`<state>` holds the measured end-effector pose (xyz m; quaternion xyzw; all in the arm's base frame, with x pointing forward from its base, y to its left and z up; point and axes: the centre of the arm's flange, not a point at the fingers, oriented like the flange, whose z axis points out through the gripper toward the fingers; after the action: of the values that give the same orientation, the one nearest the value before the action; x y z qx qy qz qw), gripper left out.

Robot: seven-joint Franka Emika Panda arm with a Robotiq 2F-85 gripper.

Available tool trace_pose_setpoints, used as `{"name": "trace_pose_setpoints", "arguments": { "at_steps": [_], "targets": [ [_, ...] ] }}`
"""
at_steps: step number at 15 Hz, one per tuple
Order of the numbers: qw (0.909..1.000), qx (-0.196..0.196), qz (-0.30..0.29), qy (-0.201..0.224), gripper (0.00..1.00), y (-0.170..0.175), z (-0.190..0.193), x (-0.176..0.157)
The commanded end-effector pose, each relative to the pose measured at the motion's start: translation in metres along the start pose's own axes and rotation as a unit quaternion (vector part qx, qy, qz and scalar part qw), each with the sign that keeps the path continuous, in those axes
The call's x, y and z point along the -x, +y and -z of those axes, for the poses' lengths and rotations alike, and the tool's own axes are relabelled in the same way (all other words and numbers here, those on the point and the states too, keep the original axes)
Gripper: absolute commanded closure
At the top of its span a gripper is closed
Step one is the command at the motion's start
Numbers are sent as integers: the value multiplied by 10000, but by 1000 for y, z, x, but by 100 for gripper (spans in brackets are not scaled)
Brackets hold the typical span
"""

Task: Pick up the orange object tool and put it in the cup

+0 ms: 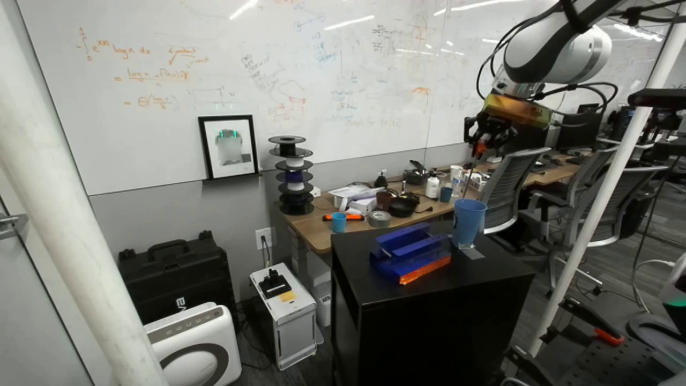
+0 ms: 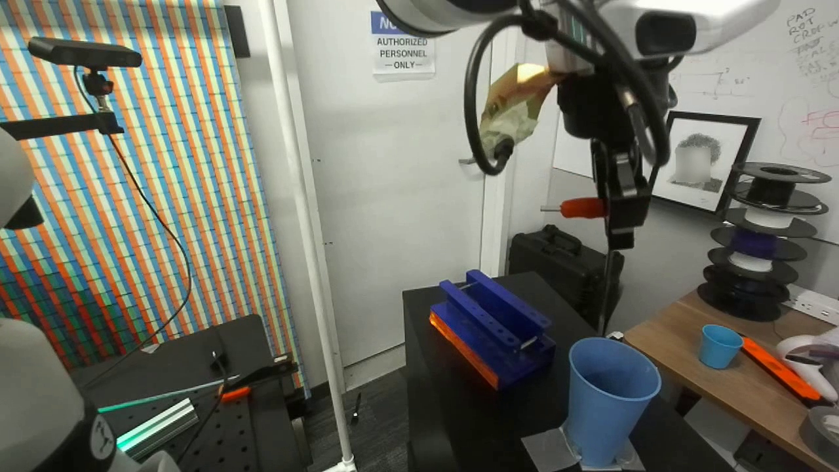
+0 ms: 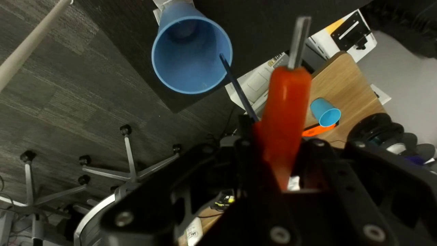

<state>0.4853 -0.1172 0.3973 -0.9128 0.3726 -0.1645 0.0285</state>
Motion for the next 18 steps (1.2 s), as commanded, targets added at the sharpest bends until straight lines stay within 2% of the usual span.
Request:
{"name": "trace_pose_setpoints", "arguments": {
  "at_steps": [1,5,7,8,9,10,13,16,17,18],
  "targets": [
    [9998,72,33,-189,96,-5,-49,-9],
    [9974,397,-37,-593,96,10,-107,2],
    [9958,511,-77,-757,95,19,-123,6],
    [9950,538,-121,-832,59,22,-127,6],
    [9949,524,-155,-849,57,24,-125,6],
    [9948,505,-168,-864,51,25,-120,7],
    [9953,300,148,-912,26,22,-73,18],
    [9838,73,818,-1592,4,26,-27,46],
    [9890,269,509,-1360,20,18,-75,26],
    [9863,200,650,-1500,14,18,-61,33]
  ]
}}
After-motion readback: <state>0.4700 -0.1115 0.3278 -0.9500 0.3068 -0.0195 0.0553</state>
